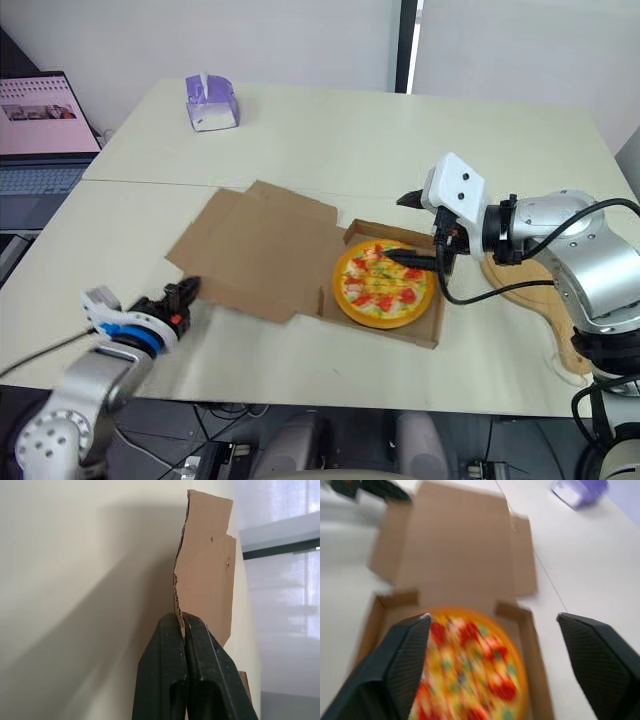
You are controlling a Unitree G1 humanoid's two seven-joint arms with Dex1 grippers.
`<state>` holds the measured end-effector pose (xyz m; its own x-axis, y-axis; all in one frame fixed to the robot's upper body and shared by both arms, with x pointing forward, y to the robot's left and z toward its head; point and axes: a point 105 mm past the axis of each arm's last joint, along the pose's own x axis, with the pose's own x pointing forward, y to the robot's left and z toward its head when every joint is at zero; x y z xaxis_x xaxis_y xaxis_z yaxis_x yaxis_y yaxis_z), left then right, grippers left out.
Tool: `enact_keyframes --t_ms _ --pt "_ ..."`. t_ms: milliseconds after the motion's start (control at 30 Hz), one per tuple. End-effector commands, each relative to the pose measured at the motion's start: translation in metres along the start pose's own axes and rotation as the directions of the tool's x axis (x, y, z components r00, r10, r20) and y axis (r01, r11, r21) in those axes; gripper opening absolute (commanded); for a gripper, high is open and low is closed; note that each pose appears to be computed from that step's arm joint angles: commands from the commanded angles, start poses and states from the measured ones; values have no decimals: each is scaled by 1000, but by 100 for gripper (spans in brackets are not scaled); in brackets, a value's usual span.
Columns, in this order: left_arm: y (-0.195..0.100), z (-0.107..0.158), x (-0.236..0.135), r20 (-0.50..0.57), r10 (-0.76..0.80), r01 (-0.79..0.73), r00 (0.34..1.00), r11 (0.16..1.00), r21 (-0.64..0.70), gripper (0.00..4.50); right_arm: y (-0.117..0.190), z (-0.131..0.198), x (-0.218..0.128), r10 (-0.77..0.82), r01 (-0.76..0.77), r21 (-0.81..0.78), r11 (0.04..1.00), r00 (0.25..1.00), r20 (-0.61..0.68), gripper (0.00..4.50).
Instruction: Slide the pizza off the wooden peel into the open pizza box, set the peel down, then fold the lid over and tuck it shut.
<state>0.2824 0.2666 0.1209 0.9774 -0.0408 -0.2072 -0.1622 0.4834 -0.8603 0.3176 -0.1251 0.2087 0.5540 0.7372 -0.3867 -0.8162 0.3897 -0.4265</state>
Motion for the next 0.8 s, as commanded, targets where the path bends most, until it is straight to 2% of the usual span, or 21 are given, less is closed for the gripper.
enact_keyframes --t_ms 33,133,267,300,433,533,633,800 --pt "-7 44 8 86 -42 33 995 994 107 0 -27 -19 -2 -159 148 -111 983 983 -94 285" --pt "-15 53 21 48 -75 63 996 975 214 0 -38 -38 4 -213 183 -182 966 964 -162 172" --pt "-33 57 41 -9 -131 127 991 938 322 0 -38 -58 24 -199 150 -227 962 956 -213 26" --pt "-39 56 46 -32 -153 154 988 923 353 0 -37 -59 31 -187 140 -218 966 959 -211 3" --pt "-60 50 63 -131 -210 247 969 851 464 0 -25 -68 49 -93 52 -191 980 972 -217 3" --pt "-77 43 76 -219 -252 332 943 771 544 0 -7 -66 50 30 -60 -146 987 979 -204 3" --pt "-98 31 89 -325 -302 443 896 663 604 0 10 -63 40 129 -154 -116 981 971 -199 3" --pt "-133 6 111 -458 -388 599 800 468 649 0 30 -69 16 196 -217 -71 974 953 -229 3"
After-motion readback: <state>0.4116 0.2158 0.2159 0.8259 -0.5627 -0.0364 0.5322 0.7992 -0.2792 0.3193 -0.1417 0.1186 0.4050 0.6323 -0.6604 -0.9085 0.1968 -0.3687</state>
